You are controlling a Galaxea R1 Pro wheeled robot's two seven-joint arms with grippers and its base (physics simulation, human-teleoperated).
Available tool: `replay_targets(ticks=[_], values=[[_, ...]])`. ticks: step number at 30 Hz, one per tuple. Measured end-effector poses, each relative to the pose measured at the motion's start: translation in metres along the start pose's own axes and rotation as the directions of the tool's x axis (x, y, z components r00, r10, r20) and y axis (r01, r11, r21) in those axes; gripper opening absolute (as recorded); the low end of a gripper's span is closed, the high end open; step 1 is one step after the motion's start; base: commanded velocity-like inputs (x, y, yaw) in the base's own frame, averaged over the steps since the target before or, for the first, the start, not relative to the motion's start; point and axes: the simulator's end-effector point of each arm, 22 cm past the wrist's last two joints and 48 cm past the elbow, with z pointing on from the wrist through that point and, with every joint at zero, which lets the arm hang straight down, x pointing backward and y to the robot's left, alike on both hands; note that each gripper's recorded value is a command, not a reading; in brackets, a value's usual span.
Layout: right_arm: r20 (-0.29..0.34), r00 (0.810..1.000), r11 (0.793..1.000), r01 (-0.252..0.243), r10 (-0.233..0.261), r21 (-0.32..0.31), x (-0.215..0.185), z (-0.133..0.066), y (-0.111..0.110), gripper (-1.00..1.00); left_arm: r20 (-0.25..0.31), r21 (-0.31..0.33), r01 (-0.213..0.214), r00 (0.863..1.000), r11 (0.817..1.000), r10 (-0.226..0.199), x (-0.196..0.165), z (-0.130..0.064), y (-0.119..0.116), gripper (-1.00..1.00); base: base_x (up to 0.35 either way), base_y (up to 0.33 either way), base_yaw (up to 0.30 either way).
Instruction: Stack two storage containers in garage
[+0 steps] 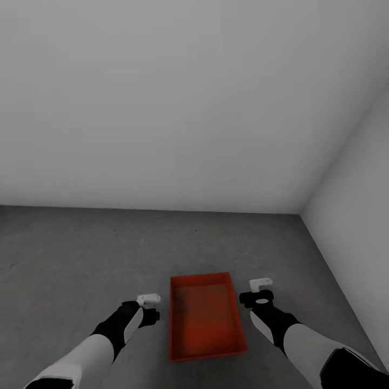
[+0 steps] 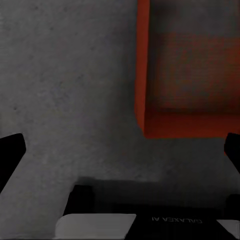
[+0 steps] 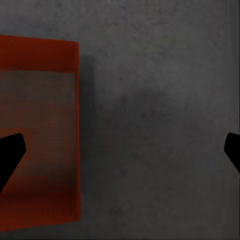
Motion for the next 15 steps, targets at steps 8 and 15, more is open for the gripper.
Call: replay_targets(ticks=[8, 15], values=[[-0.087, 0.996, 1.0, 0.02, -0.021, -0.018, 0.069, -0.018, 0.009, 1.0, -0.095, -0.088, 0.015, 0.995, 0.996, -0.023, 0.076, 0.012, 0.056, 1.0, 0.0, 0.0, 0.0], [-0.156, 0.987, 0.999, 0.032, -0.036, -0.033, 0.119, -0.038, 0.014, 1.0, -0.132, -0.11, 0.025, 0.99, 0.994, -0.039, 0.103, 0.005, 0.08, 1.0, 0.0, 0.0, 0.0]])
